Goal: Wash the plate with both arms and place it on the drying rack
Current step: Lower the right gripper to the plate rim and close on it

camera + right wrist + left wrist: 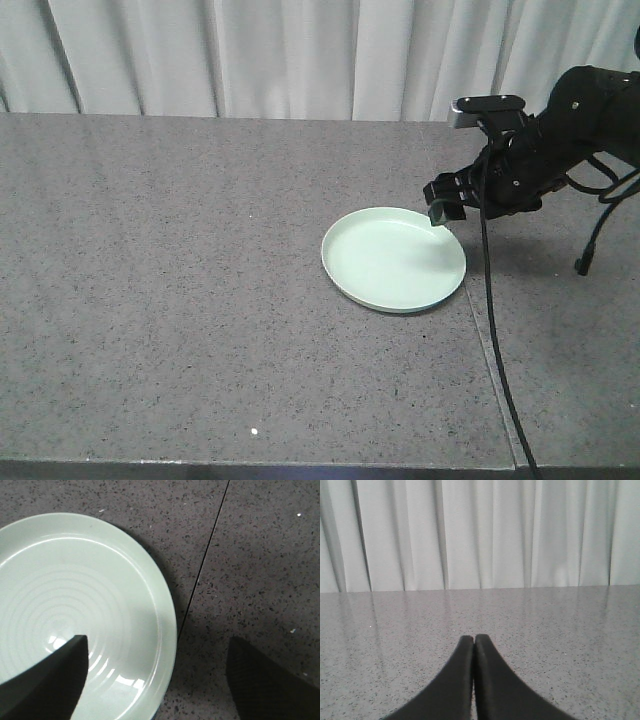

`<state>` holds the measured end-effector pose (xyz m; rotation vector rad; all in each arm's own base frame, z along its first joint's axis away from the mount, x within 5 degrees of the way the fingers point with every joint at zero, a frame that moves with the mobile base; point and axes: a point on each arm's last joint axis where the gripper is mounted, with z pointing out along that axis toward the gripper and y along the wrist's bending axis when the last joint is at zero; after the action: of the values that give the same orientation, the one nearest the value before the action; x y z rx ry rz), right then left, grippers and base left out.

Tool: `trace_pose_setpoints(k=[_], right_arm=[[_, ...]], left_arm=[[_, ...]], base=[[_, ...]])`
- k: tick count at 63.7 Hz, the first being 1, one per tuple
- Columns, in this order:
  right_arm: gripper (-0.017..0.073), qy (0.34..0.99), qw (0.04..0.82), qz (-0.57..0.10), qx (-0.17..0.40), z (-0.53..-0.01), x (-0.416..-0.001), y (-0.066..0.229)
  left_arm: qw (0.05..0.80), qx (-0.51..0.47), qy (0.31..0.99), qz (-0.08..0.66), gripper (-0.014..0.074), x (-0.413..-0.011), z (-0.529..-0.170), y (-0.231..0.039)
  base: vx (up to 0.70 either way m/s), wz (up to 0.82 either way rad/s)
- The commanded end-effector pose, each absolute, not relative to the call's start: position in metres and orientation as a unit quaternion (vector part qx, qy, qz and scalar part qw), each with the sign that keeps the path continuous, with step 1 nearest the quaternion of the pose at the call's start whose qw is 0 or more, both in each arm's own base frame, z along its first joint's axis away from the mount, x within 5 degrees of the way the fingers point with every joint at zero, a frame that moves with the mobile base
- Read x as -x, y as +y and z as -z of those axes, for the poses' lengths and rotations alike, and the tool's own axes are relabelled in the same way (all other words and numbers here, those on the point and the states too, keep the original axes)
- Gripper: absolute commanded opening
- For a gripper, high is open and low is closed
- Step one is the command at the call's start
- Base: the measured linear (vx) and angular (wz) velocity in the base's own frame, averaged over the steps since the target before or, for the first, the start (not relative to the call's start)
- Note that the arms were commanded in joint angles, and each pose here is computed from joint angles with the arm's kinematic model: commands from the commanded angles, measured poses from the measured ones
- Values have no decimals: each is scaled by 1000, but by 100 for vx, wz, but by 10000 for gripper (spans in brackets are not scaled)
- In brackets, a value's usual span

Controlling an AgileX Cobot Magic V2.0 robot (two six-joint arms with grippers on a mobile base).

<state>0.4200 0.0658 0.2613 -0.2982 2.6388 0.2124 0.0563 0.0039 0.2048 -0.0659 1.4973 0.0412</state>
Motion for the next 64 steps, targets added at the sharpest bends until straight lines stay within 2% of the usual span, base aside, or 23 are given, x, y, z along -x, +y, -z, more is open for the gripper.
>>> trace_pose_setpoints(k=[1, 24, 32, 38, 54, 64], right_arm=[[542, 954, 269, -74, 107, -285, -427, 65], [540, 974, 195, -57, 104, -244, -441, 64], [500, 975, 188, -54, 105, -240, -441, 64], [417, 975, 188, -54, 106, -240, -441, 64], [-15, 976, 182, -55, 106, -240, -440, 64], [-10, 974, 188, -68, 103, -245, -438, 66]], left_arm=[[754, 28, 656, -9, -6, -55, -206, 3], [754, 28, 656, -9, -6, -55, -206, 3], [754, 28, 656, -9, -6, -55, -206, 3], [754, 28, 656, -9, -6, -55, -206, 3], [754, 28, 656, -9, -6, -55, -206, 3], [754, 28, 656, -9, -6, -55, -206, 3]], base=[[0, 0], [0, 0], [0, 0], [0, 0], [0, 0], [0, 0]])
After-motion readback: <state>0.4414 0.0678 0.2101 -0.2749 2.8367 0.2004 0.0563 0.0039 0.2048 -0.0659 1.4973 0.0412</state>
